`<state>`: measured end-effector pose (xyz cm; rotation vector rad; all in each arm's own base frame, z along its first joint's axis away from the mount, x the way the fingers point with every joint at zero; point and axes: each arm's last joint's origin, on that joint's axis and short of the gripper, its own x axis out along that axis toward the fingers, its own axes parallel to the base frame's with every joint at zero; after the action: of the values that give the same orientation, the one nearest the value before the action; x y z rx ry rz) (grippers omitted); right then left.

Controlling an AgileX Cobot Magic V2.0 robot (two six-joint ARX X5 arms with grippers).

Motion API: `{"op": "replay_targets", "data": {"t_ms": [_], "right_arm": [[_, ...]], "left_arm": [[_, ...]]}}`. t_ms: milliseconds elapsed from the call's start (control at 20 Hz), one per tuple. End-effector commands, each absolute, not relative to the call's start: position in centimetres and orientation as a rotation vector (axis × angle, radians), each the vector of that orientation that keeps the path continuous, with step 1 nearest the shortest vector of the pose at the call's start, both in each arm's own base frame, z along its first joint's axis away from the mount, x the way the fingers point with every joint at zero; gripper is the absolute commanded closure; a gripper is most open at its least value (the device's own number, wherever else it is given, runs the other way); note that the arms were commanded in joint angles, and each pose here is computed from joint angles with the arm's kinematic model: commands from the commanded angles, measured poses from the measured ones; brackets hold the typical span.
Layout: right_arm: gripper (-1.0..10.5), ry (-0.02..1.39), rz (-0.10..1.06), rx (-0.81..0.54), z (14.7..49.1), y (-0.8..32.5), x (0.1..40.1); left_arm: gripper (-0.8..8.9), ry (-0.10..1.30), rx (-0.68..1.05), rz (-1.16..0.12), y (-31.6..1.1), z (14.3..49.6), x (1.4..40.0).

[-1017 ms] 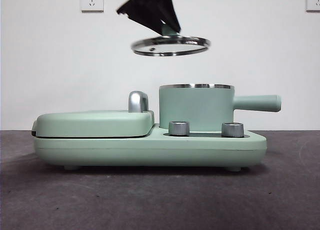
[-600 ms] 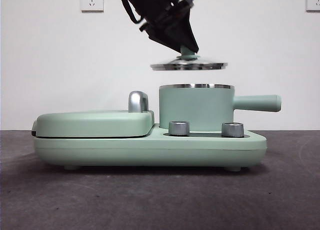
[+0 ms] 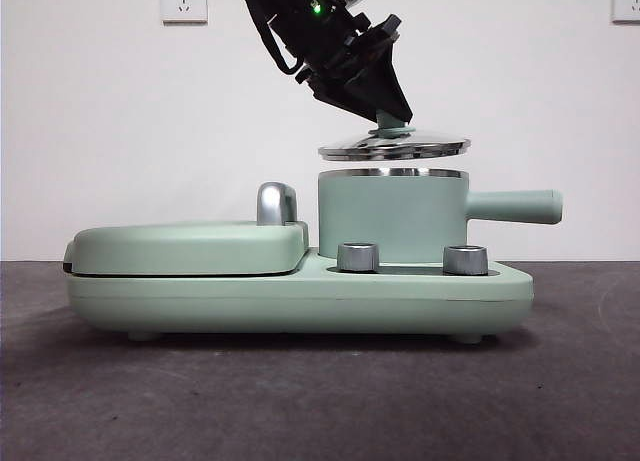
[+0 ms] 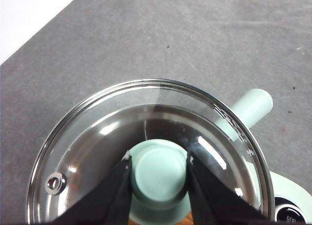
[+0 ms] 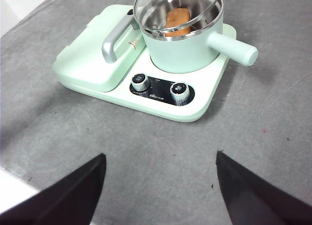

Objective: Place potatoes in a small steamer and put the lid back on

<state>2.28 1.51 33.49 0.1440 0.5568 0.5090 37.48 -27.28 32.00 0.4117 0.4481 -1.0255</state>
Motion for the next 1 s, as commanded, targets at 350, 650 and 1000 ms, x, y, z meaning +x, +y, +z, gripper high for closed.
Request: {"op": "replay_targets", "data": {"t_ms": [350, 650, 1000], "right_arm": [[6.0, 0.543, 0.513, 0.159, 33.8, 1.5, 2.2], [6.0, 0.546, 0.510, 0.168, 33.7, 1.5, 2.2], [6.0, 0.549, 0.507, 0.177, 33.7, 1.5, 2.2]], "left_arm": [[8.01, 0.412, 0.404, -1.056, -27.9, 32.2, 37.7], [8.01, 0.478, 0.278, -1.021, -27.7, 32.3, 37.9], [8.00, 0.520, 0.188, -0.954, -26.6, 33.5, 38.5]]}}
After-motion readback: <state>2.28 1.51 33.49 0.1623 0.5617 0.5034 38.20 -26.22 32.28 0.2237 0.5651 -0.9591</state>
